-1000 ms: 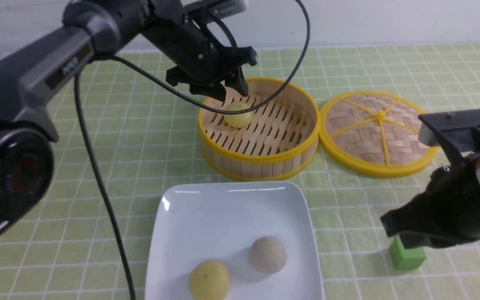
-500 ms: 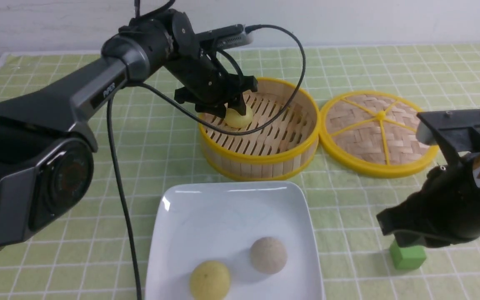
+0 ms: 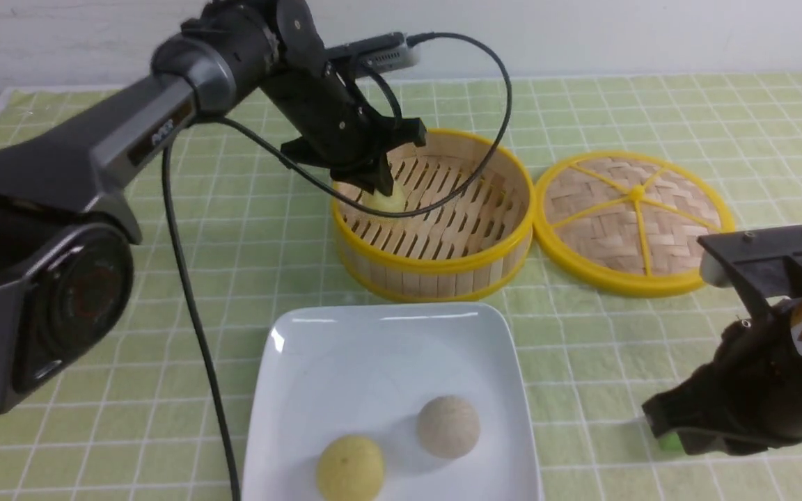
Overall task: Put the steamed buns into the plate on the green tablecloth.
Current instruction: 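Carry the bun from the bamboo steamer to the plate with the left gripper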
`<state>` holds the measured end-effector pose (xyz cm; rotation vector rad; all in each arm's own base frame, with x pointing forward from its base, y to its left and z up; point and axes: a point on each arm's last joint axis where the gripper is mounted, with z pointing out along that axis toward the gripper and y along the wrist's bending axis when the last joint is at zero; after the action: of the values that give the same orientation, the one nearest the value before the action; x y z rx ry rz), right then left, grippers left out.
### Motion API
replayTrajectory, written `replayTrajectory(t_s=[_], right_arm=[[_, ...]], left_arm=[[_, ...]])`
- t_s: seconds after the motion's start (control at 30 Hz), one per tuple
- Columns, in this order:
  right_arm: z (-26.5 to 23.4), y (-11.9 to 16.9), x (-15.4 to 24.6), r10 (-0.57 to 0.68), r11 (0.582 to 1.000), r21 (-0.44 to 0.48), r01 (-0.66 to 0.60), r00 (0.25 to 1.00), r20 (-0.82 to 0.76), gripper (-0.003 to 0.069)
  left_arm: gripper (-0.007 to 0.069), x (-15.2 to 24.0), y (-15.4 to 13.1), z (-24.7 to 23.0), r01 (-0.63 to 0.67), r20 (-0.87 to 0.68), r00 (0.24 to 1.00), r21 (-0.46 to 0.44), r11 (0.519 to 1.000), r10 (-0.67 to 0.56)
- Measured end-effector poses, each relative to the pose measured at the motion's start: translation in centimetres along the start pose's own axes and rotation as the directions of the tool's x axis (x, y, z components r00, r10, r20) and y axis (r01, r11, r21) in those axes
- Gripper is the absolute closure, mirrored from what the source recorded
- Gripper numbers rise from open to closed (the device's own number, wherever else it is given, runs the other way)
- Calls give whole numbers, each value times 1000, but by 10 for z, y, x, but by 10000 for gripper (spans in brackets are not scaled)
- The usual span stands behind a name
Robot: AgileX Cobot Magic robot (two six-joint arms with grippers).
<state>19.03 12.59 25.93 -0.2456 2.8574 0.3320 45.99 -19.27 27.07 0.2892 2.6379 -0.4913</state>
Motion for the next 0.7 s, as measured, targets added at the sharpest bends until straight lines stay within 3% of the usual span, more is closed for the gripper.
replayTrajectory(t_s=[0.07,0.23,0.4,0.5,0.57,0.7], right_arm=[[0,-1,0,-4,1000,7,4,1000,-3,643],[-5,-6,2,-42,998,54,42,999,9,639],[-20,-9,9,-63,996,72,61,997,34,636],[-32,-11,13,-73,995,70,68,995,72,633],[-45,-13,19,-80,995,61,73,990,120,631],[-61,-15,25,-90,995,53,82,978,188,627]], left_arm=[[606,-2,-4,-21,-28,19,999,-11,1000,28],[606,7,-28,-155,-134,140,980,-70,989,143],[606,33,-33,-215,-158,207,962,-105,982,177],[606,62,-28,-210,-142,117,981,-89,986,152],[606,107,-20,-169,-98,-79,992,-18,995,96],[603,153,-24,-109,-84,-155,983,70,994,94]])
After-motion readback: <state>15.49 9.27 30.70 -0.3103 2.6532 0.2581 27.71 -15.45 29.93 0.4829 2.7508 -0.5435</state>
